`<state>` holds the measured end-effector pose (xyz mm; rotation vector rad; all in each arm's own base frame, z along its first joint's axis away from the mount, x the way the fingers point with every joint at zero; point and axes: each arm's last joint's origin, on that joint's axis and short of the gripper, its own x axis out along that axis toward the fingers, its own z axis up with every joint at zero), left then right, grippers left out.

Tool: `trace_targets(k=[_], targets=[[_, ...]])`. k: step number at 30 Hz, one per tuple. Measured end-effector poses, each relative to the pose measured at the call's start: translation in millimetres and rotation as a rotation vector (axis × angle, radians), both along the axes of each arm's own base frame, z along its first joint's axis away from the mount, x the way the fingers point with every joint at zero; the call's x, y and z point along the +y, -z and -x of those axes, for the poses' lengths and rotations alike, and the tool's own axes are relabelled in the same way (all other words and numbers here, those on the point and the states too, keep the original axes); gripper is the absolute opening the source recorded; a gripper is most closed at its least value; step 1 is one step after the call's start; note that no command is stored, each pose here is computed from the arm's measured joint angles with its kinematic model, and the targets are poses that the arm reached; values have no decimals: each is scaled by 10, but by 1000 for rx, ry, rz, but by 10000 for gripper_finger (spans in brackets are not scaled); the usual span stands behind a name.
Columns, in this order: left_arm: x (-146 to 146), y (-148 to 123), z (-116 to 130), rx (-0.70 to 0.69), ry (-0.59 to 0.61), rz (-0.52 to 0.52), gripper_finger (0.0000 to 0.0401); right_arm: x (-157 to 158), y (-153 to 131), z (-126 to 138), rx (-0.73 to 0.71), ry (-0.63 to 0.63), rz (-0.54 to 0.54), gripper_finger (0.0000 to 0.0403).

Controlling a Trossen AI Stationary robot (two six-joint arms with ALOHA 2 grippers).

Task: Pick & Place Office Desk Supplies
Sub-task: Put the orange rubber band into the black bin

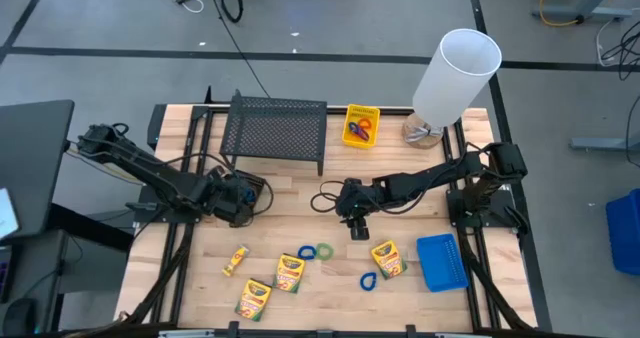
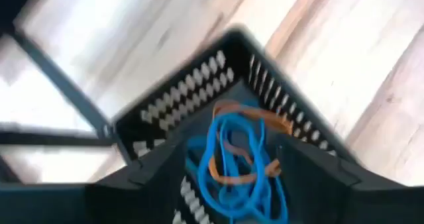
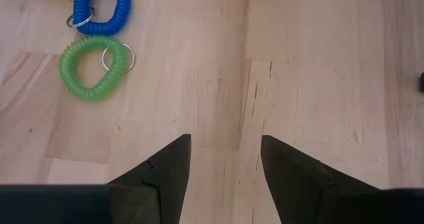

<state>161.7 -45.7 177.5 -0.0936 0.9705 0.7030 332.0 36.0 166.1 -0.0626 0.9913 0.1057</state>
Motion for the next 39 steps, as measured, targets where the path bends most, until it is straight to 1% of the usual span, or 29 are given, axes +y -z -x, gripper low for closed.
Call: trace_targets(k=[2, 5, 8, 11, 13, 15, 17, 19, 21, 23, 29, 32, 35, 39], targets=[[-14, -22, -55, -49, 39, -51, 261, 0, 0, 0, 0, 0, 0, 192], [-90, -100, -178, -185, 112, -148, 273, -2, -2, -3, -5, 5, 8, 192], [-194, -251, -348, -347, 207, -254, 276, -17, -4, -7, -11, 27, 46, 192], [-313, -450, -479, -488, 325, -331, 276, -30, -6, -9, -18, 49, 89, 192], [-392, -590, -536, -587, 427, -349, 276, -38, -5, -7, -16, 60, 110, 192], [-465, -704, -587, -693, 560, -339, 276, -59, 5, 6, 1, 68, 119, 192], [-530, -776, -640, -792, 704, -324, 276, -96, 24, 34, 39, 80, 122, 192], [-578, -785, -706, -862, 823, -313, 276, -145, 47, 72, 89, 94, 125, 192], [-603, -733, -784, -888, 904, -304, 276, -209, 67, 108, 136, 113, 131, 192], [-598, -635, -875, -873, 936, -298, 276, -277, 78, 132, 166, 142, 131, 192], [-511, -334, -1083, -774, 918, -302, 276, -480, 115, 234, 281, 194, 138, 192], [-456, -264, -1133, -752, 899, -294, 275, -590, 131, 302, 350, 220, 139, 192], [-422, -211, -1166, -740, 905, -283, 275, -685, 143, 370, 416, 244, 137, 192], [-387, -171, -1216, -764, 929, -268, 275, -791, 152, 472, 510, 268, 132, 192]])
